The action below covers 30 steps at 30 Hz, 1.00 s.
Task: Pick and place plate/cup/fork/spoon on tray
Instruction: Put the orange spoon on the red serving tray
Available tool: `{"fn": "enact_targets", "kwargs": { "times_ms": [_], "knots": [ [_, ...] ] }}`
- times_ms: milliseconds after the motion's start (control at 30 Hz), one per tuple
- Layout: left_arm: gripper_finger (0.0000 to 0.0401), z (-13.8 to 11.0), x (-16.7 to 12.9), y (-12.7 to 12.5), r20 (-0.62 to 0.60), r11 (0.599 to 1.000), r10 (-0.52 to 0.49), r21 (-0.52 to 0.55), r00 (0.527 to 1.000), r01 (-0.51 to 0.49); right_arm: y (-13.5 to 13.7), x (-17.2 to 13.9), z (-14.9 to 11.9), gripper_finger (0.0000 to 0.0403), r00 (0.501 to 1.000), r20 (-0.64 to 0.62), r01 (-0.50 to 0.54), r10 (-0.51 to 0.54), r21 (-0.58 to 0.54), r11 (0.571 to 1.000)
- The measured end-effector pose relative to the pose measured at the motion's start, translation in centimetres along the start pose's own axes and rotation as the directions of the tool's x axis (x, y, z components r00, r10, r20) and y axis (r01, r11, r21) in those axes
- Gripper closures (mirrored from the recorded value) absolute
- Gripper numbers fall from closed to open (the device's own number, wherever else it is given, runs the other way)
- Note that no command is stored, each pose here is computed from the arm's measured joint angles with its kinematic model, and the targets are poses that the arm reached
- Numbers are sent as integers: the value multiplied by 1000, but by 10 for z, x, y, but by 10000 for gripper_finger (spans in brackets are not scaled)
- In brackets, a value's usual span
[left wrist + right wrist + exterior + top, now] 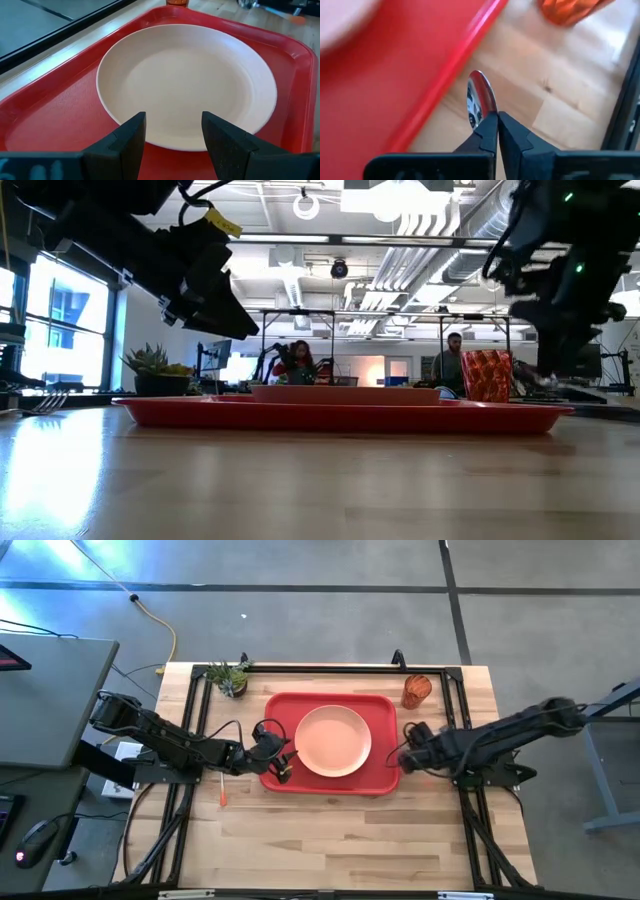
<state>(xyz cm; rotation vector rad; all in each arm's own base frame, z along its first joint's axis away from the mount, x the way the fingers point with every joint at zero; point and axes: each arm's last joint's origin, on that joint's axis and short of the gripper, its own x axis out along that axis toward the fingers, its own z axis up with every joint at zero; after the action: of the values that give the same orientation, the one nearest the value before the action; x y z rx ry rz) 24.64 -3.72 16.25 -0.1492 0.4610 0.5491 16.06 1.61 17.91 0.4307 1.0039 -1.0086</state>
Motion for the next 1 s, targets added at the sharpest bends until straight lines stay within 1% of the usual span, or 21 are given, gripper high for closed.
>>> {"fn": "enact_targets", "kwargs": {
  "times_ms": [100, 167, 267, 400, 533, 633, 700, 767, 1000],
  "knots": [
    [217, 1, 1, 0, 4, 1000, 2, -24, 1000, -2, -5, -14, -2, 403, 991, 125, -44, 36, 60, 997],
    [217, 1, 4, 0, 14, 999, 2, -54, 1000, -1, -5, -21, -2, 403, 970, 236, -91, 64, 102, 991],
    [217, 1, 11, -4, 41, 997, -34, -68, 999, 37, 3, -31, 0, 403, 908, 397, -202, 133, 136, 970],
    [217, -1, 22, -16, 90, 987, -153, -31, 984, 156, 28, -43, 6, 403, 810, 532, -340, 249, 80, 937],
    [217, 3, 29, -27, 205, 957, -278, -24, 938, 289, 56, -51, 14, 403, 712, 618, -432, 335, 9, 902],
    [217, 8, 30, -32, 311, 932, -337, -23, 889, 361, 74, -54, 19, 403, 643, 678, -474, 357, -15, 881],
    [217, 12, 33, -37, 356, 921, -357, -21, 864, 389, 84, -54, 21, 403, 609, 711, -485, 352, -18, 874],
    [217, 14, 37, -41, 376, 919, -357, -23, 855, 393, 93, -51, 24, 403, 584, 733, -495, 349, -20, 869],
    [222, 31, 54, -56, 412, 921, -343, -32, 845, 389, 118, -34, 28, 403, 538, 760, -493, 365, -68, 868]
  ]
}}
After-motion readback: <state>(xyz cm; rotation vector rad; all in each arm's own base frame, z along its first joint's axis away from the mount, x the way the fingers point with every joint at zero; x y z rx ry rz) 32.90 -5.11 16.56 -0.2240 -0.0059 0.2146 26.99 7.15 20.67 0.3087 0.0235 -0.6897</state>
